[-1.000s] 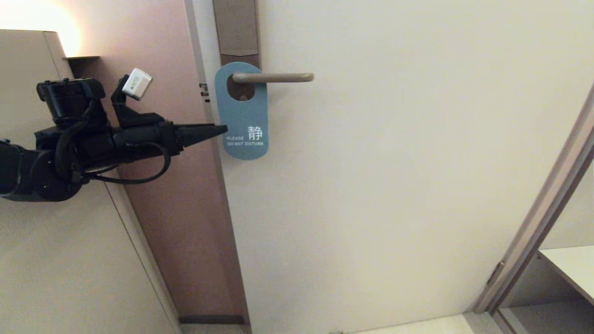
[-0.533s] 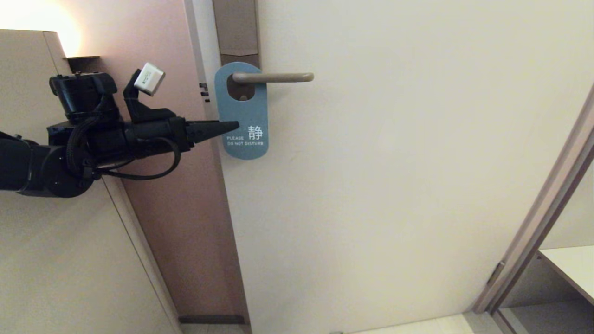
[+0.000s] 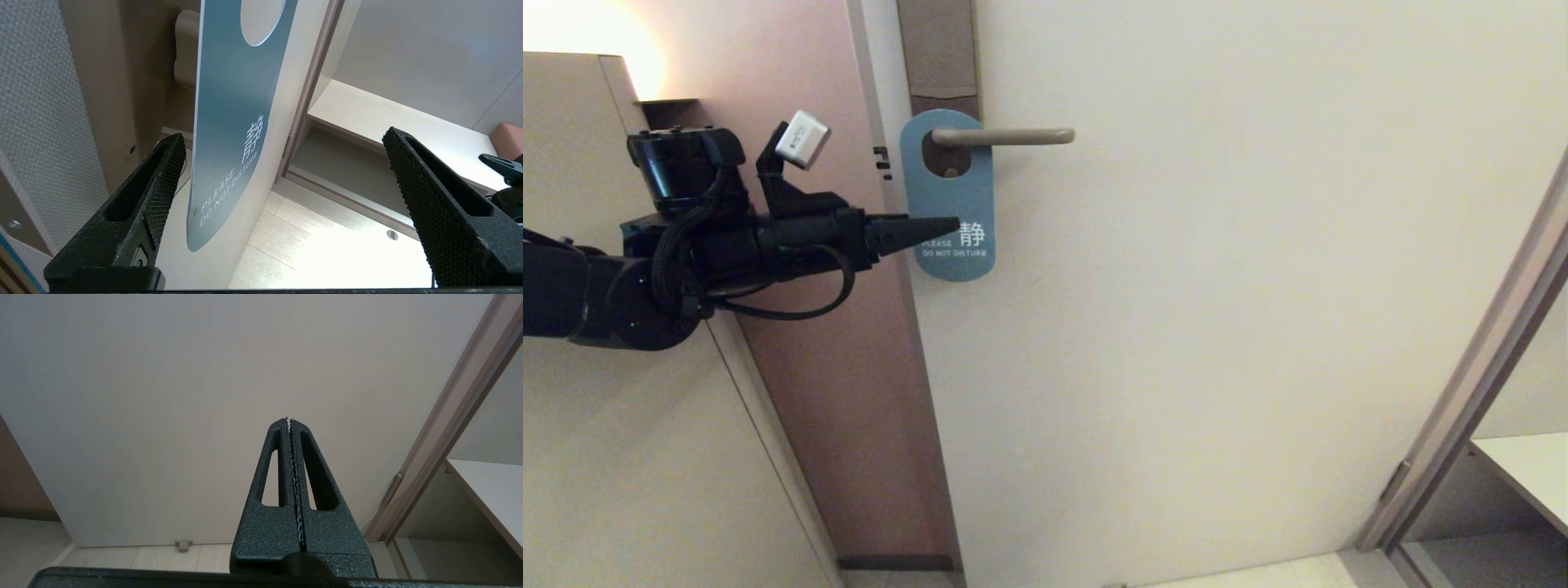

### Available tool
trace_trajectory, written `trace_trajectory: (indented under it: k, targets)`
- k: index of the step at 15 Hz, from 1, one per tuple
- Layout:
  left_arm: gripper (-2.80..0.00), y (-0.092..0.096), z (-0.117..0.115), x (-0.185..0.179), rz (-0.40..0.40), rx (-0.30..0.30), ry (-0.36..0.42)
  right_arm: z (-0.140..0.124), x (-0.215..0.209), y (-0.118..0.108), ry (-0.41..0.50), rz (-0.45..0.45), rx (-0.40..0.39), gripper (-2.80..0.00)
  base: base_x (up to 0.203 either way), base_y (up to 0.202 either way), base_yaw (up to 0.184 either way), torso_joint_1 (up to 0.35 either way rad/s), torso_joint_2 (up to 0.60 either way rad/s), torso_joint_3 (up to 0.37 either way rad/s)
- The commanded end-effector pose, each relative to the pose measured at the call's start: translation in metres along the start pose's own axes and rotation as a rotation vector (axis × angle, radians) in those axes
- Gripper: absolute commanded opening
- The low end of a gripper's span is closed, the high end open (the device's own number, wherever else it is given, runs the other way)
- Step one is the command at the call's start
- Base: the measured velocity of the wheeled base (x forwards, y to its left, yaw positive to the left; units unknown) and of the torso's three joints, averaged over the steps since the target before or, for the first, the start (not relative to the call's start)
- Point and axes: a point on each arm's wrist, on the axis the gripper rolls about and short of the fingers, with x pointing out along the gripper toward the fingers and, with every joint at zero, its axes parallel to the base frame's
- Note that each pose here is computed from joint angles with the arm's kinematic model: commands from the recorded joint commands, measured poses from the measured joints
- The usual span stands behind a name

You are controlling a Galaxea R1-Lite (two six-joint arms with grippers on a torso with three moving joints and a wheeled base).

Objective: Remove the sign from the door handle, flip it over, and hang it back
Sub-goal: Take down the sign

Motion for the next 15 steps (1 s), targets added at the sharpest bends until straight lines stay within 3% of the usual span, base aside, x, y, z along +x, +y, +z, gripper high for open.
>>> trace_trajectory:
  k: [1,15]
  targets:
    - [0.0,0.0,0.0,0.0,-0.007,0.001,-0.001,0.0,0.0,0.0,0.0,0.001,-0.001,-2.8,0.0,0.0,0.0,0.0,0.0,0.0]
    - [0.0,-0.007,-0.004,0.022,-0.065,0.001,0.014,0.0,0.0,0.0,0.0,0.001,-0.001,-2.8,0.0,0.0,0.0,0.0,0.0,0.0]
